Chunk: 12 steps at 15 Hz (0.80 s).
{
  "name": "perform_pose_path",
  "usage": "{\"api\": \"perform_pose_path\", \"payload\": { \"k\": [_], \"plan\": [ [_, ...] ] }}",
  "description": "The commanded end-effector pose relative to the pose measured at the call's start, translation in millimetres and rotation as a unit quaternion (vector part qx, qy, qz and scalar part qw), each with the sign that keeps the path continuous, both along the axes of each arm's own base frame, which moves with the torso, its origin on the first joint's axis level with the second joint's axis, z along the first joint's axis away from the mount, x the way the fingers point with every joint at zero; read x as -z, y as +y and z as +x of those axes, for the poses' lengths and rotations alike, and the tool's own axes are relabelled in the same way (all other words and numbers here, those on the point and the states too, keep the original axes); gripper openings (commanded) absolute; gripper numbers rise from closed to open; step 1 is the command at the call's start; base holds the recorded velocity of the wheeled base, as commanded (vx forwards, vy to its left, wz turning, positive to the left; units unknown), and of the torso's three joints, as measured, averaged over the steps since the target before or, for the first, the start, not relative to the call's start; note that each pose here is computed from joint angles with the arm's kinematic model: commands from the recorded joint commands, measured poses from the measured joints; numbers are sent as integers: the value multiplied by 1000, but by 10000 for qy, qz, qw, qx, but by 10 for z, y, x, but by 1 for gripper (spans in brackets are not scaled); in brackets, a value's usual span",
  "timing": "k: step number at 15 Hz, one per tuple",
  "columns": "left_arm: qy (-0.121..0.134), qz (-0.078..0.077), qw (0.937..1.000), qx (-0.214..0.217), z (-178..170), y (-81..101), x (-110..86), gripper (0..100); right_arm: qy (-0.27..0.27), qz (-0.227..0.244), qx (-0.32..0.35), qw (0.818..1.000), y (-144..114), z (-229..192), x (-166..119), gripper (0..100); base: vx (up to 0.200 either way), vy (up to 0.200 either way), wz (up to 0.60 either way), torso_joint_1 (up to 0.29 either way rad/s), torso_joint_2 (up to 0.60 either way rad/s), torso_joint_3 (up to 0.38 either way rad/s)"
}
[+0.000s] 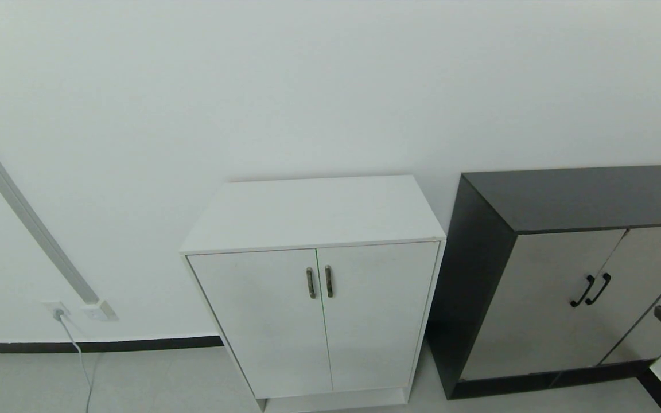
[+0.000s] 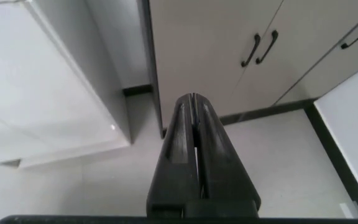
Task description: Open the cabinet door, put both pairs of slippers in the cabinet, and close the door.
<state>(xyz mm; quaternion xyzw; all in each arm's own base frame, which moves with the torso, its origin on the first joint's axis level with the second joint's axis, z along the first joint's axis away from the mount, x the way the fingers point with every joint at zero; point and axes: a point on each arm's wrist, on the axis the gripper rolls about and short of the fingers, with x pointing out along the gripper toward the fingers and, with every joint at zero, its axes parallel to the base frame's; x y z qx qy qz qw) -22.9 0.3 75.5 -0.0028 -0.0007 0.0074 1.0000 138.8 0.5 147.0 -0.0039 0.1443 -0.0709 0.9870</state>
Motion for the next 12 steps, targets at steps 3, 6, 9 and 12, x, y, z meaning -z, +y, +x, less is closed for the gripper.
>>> {"api": "perform_pose_path", "payload": {
  "k": [3, 6, 9, 12],
  "plan": [
    [6, -3, 10000, 5, 1, 0, 0, 0, -58, 99, -511, 9986, 3, -589, -23, 0, 0, 0, 0, 0, 0, 0],
    [6, -3, 10000, -2, 1, 0, 0, 0, 341, 208, -819, 9958, 13, -790, 130, 0, 0, 0, 0, 0, 0, 0],
    [6, -3, 10000, -2, 1, 0, 0, 0, 813, 163, -1039, 9911, 19, -882, 405, 0, 0, 0, 0, 0, 0, 0],
    [6, -3, 10000, -2, 1, 0, 0, 0, 1136, 152, -1205, 9861, 32, -946, 578, 0, 0, 0, 0, 0, 0, 0]
  ]
}}
